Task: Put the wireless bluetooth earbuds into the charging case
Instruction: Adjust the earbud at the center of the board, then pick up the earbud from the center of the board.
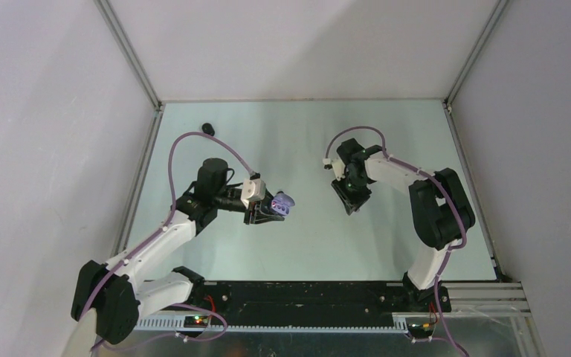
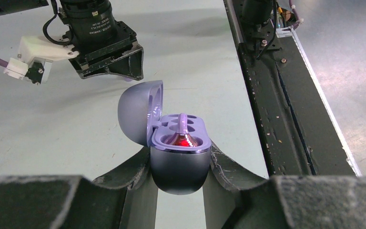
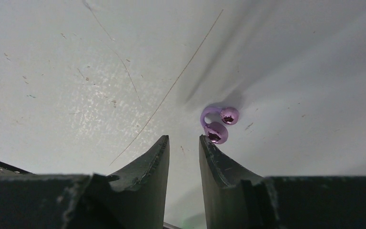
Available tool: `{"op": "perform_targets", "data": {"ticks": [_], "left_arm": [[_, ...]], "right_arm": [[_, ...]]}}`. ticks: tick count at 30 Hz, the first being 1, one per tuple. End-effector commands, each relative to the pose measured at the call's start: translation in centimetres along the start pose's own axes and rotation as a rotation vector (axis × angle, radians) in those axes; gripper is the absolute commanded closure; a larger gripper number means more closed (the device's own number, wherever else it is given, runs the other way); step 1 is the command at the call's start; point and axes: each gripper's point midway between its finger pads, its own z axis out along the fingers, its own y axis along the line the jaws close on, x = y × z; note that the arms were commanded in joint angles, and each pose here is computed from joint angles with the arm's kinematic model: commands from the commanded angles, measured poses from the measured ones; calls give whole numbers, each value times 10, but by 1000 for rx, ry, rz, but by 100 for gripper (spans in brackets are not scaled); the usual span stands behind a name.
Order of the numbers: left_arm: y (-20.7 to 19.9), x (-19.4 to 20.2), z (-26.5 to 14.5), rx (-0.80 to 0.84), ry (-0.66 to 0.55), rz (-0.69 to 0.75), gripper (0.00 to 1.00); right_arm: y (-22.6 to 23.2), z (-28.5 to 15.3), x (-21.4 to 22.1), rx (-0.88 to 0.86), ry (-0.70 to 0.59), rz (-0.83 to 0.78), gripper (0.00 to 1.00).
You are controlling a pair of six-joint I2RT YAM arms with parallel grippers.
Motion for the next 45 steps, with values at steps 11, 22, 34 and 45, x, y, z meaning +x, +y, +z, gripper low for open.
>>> {"op": "perform_targets", "data": {"ticks": [11, 22, 34, 45], "left_arm": [[0, -14, -1, 5, -23, 76, 100], [0, -15, -1, 3, -24, 78, 100], [0, -14, 0, 6, -22, 73, 100], [1, -13, 0, 7, -20, 67, 100]], "right_arm": [[-20, 0, -10, 55, -30, 39, 66], [-32, -2, -11, 114, -41, 23, 66], [-50, -5, -22, 201, -79, -47, 66], [-58, -8, -31, 219, -113, -98, 67]]}}
